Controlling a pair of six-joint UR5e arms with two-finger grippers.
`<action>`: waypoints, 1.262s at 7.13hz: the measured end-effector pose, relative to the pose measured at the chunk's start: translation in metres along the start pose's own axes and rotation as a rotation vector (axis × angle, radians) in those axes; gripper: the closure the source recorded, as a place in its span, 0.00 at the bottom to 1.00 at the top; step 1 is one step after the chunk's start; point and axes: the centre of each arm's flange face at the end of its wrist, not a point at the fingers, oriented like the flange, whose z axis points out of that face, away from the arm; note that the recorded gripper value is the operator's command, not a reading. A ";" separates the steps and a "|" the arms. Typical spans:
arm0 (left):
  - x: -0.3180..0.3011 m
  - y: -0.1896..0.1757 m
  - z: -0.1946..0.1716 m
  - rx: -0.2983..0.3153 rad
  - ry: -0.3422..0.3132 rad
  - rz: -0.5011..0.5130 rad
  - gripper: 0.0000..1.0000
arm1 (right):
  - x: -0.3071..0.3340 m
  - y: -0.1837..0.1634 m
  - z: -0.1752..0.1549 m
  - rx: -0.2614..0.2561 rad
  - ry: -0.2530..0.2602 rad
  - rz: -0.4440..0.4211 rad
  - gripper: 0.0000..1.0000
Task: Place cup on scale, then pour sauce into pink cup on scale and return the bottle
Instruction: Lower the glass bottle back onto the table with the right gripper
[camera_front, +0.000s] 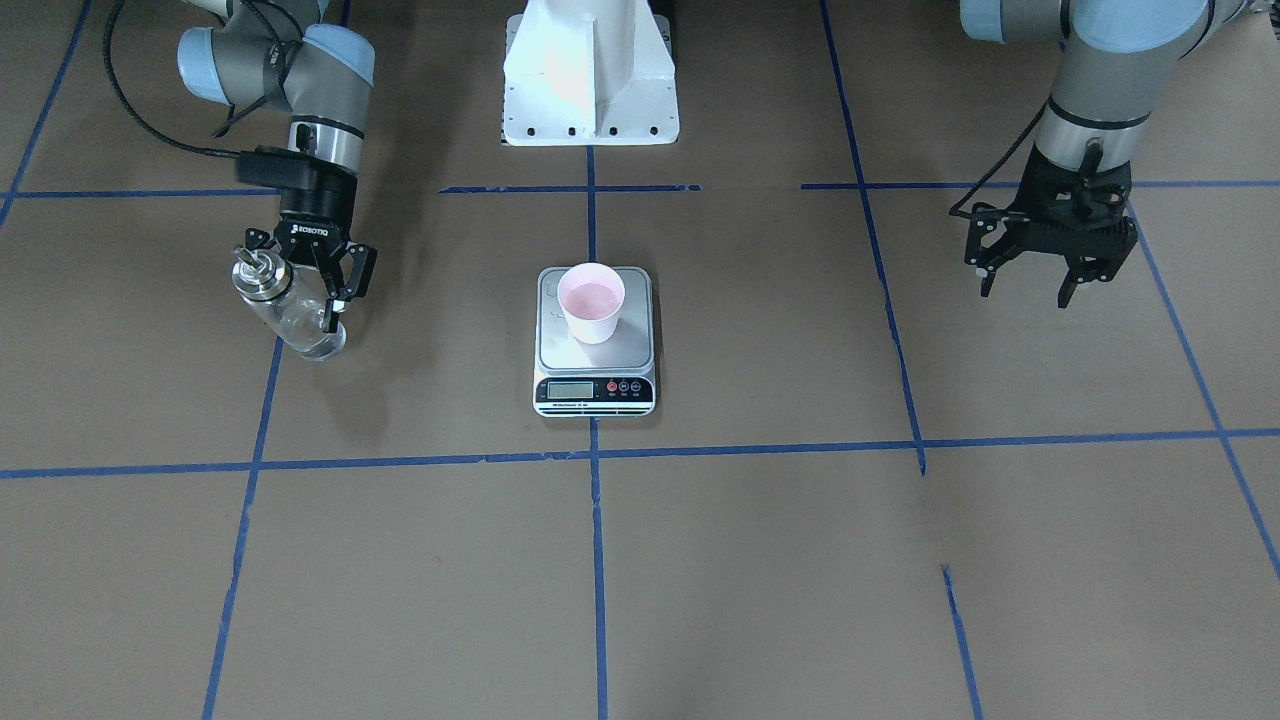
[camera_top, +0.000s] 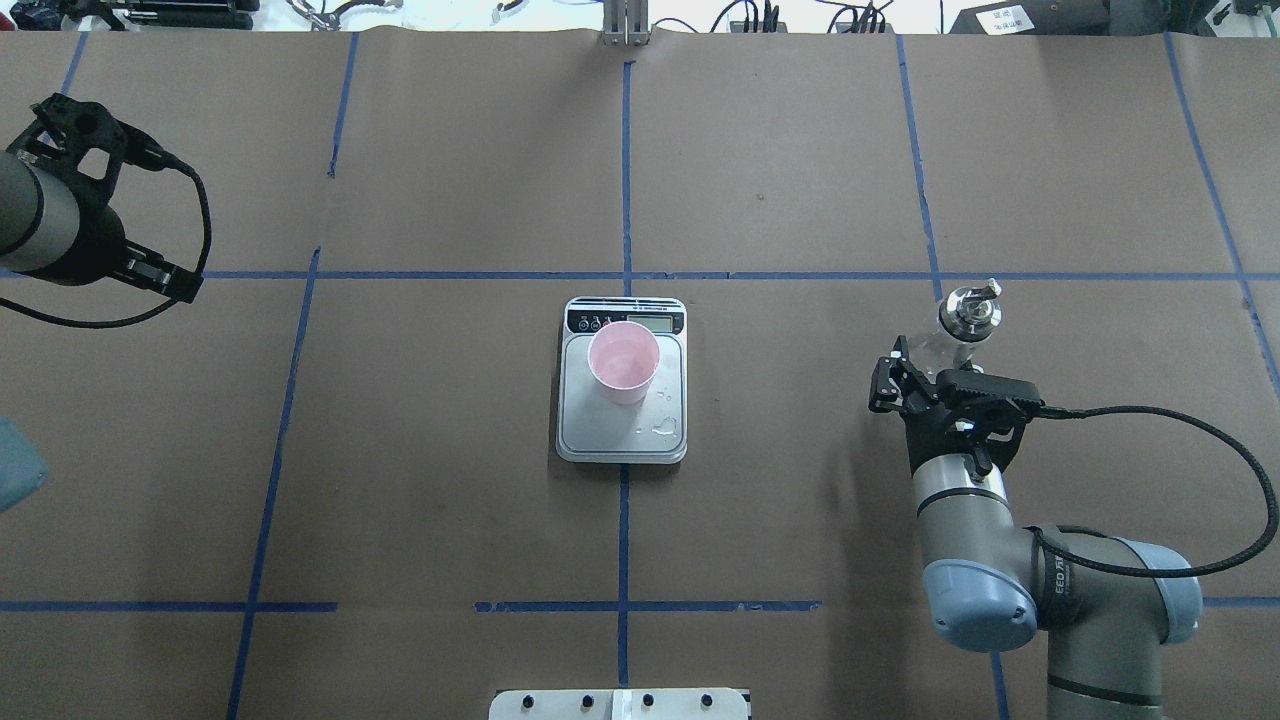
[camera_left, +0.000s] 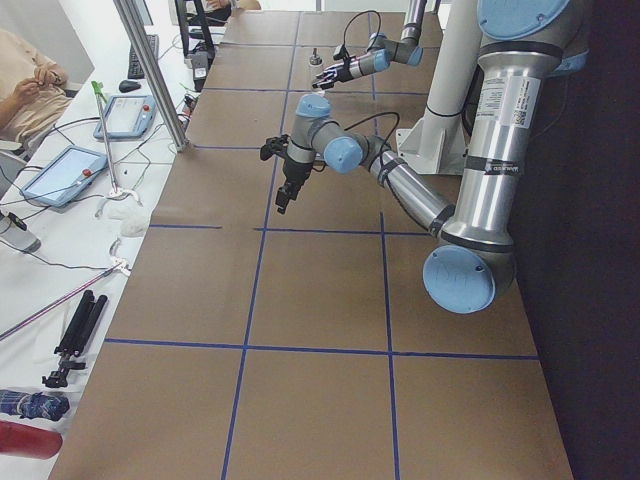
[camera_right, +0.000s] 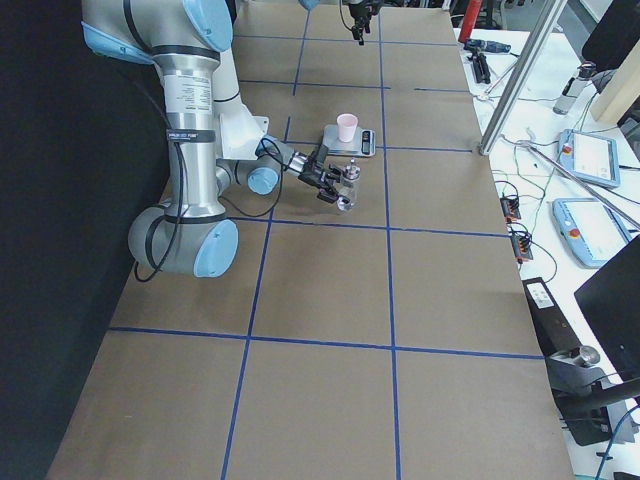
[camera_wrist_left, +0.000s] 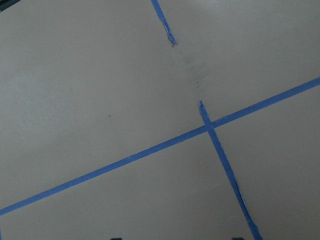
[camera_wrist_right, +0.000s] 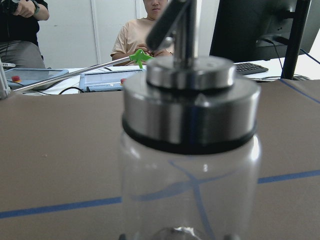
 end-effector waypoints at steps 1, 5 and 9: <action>0.001 -0.001 -0.001 0.002 0.001 0.001 0.21 | 0.008 0.008 0.006 -0.001 0.001 0.001 1.00; 0.002 -0.001 -0.008 0.012 0.005 0.003 0.21 | 0.023 0.022 0.016 -0.003 -0.007 0.011 0.00; 0.002 0.001 -0.012 0.016 0.007 0.002 0.21 | 0.029 0.028 0.007 0.002 -0.020 -0.003 0.00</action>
